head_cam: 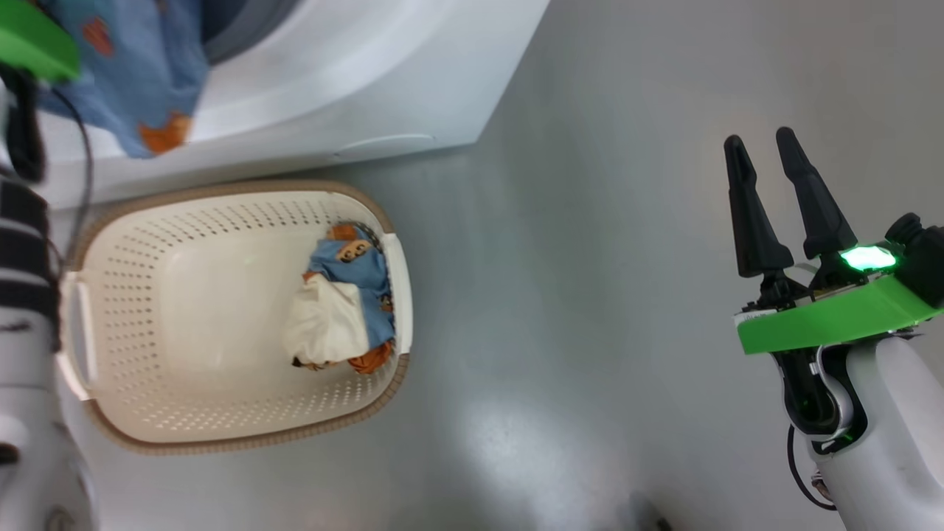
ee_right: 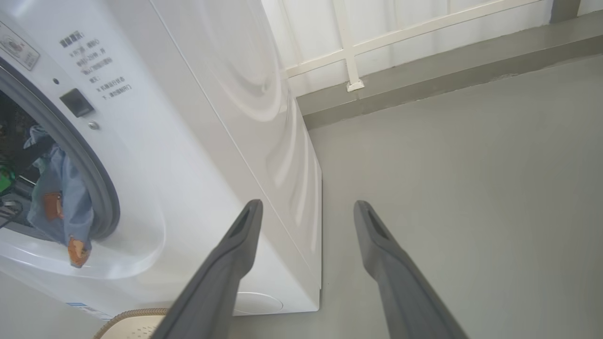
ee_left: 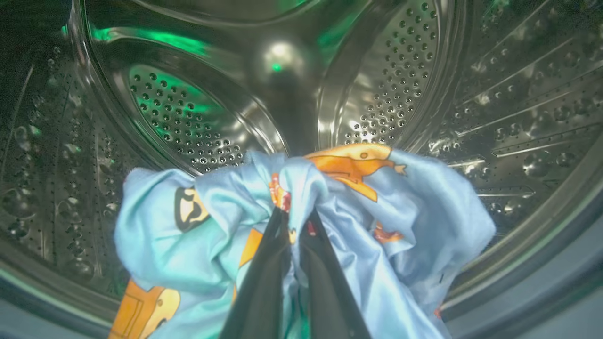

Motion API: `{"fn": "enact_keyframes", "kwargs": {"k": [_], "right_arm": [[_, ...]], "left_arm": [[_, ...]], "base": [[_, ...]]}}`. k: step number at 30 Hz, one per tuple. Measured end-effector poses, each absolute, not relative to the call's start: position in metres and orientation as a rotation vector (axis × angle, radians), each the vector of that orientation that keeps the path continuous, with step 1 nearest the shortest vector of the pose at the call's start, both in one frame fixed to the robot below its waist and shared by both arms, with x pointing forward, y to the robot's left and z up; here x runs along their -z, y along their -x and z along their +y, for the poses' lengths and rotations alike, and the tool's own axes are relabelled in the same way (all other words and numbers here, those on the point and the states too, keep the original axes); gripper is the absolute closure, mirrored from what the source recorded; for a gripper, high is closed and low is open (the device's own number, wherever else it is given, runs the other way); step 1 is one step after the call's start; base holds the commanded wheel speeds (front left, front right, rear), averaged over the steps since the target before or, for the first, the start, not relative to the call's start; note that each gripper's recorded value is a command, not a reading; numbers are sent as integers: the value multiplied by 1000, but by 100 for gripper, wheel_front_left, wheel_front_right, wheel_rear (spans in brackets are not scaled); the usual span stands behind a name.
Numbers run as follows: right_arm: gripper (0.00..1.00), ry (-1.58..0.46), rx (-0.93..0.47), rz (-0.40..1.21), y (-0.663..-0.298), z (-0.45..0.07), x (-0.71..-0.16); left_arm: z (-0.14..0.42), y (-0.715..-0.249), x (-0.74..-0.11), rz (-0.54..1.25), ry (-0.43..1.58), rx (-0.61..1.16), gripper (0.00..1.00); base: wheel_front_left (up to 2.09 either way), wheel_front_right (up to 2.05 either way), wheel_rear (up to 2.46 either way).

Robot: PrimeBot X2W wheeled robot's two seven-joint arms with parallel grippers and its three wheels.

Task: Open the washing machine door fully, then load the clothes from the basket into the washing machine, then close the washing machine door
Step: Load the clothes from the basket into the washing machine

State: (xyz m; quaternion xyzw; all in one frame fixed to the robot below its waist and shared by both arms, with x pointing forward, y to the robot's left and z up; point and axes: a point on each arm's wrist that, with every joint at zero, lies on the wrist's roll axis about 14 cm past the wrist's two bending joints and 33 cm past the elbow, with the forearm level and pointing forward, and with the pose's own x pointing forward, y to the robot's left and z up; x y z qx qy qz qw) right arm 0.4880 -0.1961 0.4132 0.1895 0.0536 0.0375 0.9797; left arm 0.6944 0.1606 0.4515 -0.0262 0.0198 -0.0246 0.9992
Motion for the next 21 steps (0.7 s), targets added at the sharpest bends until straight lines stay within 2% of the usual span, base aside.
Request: {"fn": "enact_keyframes", "kwargs": {"k": [7,15,16,17,18,21], "right_arm": [[0,-378,-51,128,-491,-203,-401],[0,-369,-31,141,-493,-210,-392],[0,-369,-29,143,-493,-211,-391],[0,-368,-28,145,-492,-211,-390],[0,-369,-27,146,-492,-211,-390],[0,-371,-28,144,-493,-210,-390]], "left_arm": [[160,-721,-477,-82,56,19,100],[158,-729,-504,-228,67,3,100],[157,-729,-499,-219,73,2,72],[156,-728,-492,-203,70,6,6],[155,-726,-482,-181,68,8,0],[156,-721,-461,-121,71,-2,0]], "base": [[0,0,0],[0,0,0],[0,0,0],[0,0,0],[0,0,0],[0,0,0]]}}
